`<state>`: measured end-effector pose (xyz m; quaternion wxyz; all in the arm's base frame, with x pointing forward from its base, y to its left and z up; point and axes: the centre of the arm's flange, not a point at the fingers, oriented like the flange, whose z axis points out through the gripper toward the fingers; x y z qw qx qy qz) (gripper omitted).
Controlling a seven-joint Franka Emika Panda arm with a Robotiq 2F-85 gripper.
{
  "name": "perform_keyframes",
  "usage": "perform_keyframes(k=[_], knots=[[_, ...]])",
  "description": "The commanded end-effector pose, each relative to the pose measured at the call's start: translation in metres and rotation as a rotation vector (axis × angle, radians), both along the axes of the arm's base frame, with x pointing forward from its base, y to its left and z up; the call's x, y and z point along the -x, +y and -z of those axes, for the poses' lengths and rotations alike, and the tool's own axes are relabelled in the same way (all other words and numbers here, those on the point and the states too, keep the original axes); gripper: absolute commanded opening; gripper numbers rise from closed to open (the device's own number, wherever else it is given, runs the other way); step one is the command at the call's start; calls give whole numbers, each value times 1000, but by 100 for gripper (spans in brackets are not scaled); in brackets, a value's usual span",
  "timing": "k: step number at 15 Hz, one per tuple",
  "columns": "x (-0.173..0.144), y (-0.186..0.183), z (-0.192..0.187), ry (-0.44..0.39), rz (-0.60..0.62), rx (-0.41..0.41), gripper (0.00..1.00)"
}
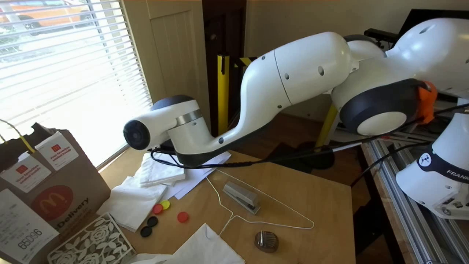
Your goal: Pick up the black object from the table and put it on the floor
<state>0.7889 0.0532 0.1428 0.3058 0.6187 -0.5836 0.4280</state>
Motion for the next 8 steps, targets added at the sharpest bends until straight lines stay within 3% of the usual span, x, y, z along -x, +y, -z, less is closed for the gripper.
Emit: perform_keyframes(k=[1, 8], knots=[[11, 21, -67, -93, 79, -144, 100], [45, 62, -221, -201, 199, -418, 100]])
